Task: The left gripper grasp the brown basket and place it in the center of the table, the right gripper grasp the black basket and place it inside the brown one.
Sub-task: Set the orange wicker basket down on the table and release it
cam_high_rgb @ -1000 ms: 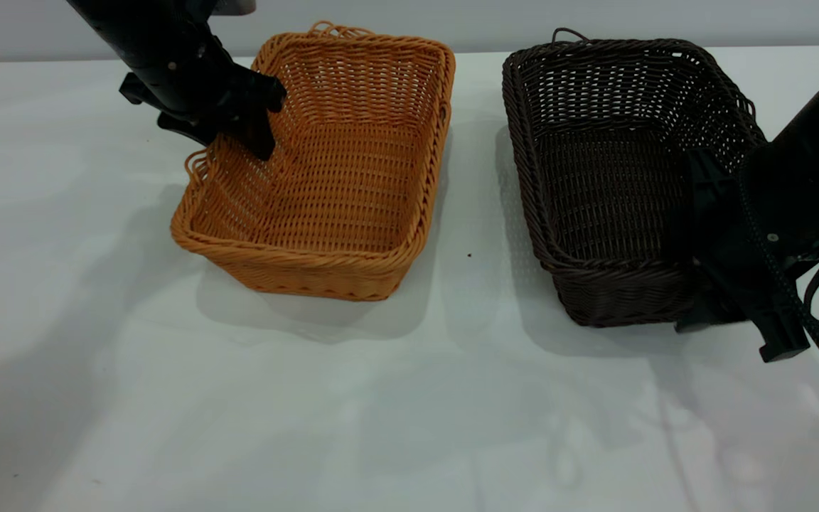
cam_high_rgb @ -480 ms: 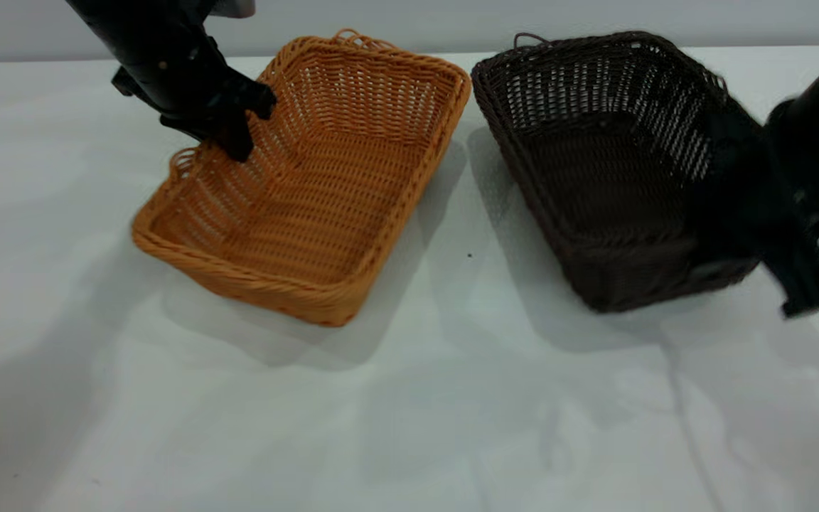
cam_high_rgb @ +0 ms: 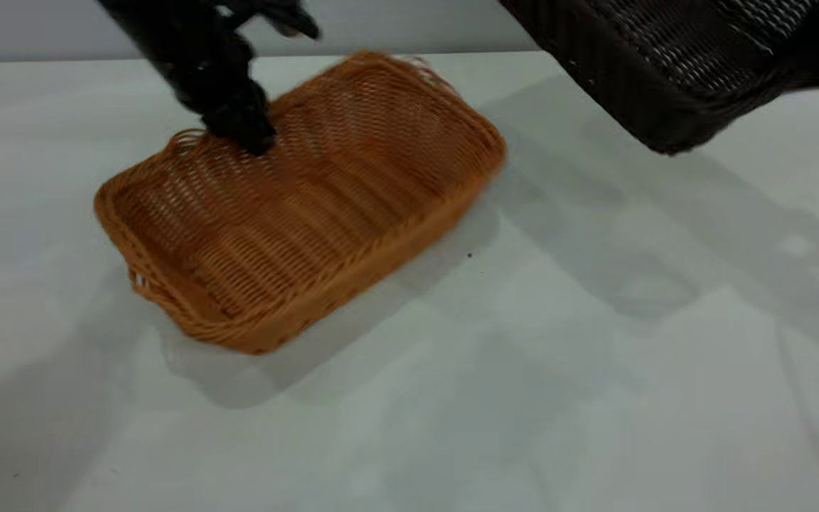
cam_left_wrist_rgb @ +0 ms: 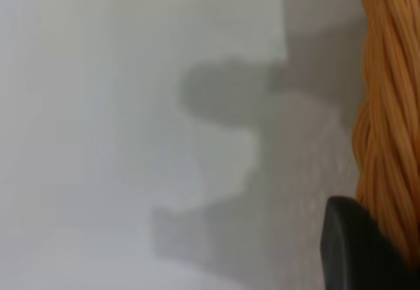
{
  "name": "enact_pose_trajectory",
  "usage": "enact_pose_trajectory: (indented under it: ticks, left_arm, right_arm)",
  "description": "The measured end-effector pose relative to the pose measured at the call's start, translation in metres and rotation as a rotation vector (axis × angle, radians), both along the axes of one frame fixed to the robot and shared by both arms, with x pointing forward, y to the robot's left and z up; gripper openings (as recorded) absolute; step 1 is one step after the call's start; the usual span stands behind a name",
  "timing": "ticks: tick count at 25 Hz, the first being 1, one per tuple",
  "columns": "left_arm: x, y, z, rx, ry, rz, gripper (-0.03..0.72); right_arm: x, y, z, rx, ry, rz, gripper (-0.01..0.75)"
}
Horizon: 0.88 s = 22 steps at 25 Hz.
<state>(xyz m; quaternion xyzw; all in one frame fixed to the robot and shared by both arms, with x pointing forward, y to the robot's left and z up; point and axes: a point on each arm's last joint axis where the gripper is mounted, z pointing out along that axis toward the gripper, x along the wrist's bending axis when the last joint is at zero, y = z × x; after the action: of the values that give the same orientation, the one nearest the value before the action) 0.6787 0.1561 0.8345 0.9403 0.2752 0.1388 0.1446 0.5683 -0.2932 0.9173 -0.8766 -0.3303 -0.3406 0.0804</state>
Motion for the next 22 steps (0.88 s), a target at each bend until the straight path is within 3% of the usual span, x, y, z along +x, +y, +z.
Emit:
enact_pose_trajectory:
  ticks: [5,9,18,22]
  left_arm:
    - [-0.013,-0.049,0.003,0.109,-0.141,-0.434,0.085]
    - [-0.027,-0.083,0.002,0.15,-0.217,-0.657,0.085]
    - [-0.035,-0.098,-0.006,0.129,-0.212,-0.681,0.087]
    - [-0.036,-0.097,-0.007,0.105,-0.174,-0.625,0.139]
  right_arm:
    - [0.007,-0.012,0.023,0.004,-0.022,0.267,0.078]
    - [0.019,-0.028,0.045,-0.005,-0.072,0.304,0.078]
    - [0.026,-0.039,0.067,-0.018,-0.097,0.387,0.078]
    - [0.026,-0.039,0.067,-0.018,-0.092,0.385,0.078]
